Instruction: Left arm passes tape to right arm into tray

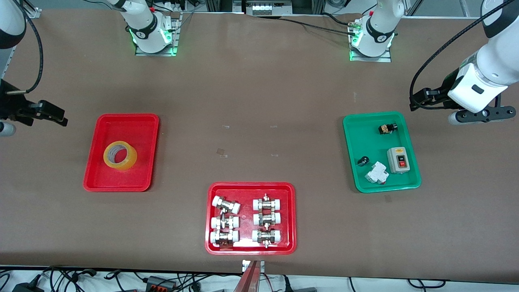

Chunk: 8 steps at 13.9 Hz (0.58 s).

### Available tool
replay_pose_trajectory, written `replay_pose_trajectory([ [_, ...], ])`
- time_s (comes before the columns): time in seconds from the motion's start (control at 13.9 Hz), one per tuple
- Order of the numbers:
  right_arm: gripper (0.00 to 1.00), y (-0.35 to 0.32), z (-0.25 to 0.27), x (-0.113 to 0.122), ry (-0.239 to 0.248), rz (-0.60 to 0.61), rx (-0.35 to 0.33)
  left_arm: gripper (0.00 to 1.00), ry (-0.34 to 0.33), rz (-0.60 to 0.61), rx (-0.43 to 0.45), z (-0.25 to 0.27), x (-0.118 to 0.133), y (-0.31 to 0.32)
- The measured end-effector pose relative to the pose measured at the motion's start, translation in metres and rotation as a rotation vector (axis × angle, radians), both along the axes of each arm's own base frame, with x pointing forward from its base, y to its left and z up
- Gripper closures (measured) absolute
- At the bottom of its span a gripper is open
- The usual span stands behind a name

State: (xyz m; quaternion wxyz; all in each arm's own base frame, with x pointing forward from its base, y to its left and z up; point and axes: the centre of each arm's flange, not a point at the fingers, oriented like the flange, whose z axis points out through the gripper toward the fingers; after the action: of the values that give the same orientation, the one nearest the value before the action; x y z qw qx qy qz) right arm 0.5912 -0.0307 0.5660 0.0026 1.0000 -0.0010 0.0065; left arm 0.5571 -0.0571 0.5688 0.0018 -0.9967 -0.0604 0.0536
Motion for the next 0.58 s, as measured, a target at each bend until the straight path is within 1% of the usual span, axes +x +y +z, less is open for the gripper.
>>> replay_pose_trajectory([
  [0.36, 0.0, 0.001, 0.007, -0.014, 0.011, 0.0, 0.002, 0.0, 0.0, 0.001, 0.0, 0.0, 0.0, 0.0],
  [0.58, 0.0, 0.001, 0.015, -0.02, 0.001, 0.0, 0.002, 0.0, 0.0, 0.001, 0.0, 0.0, 0.0, 0.001],
])
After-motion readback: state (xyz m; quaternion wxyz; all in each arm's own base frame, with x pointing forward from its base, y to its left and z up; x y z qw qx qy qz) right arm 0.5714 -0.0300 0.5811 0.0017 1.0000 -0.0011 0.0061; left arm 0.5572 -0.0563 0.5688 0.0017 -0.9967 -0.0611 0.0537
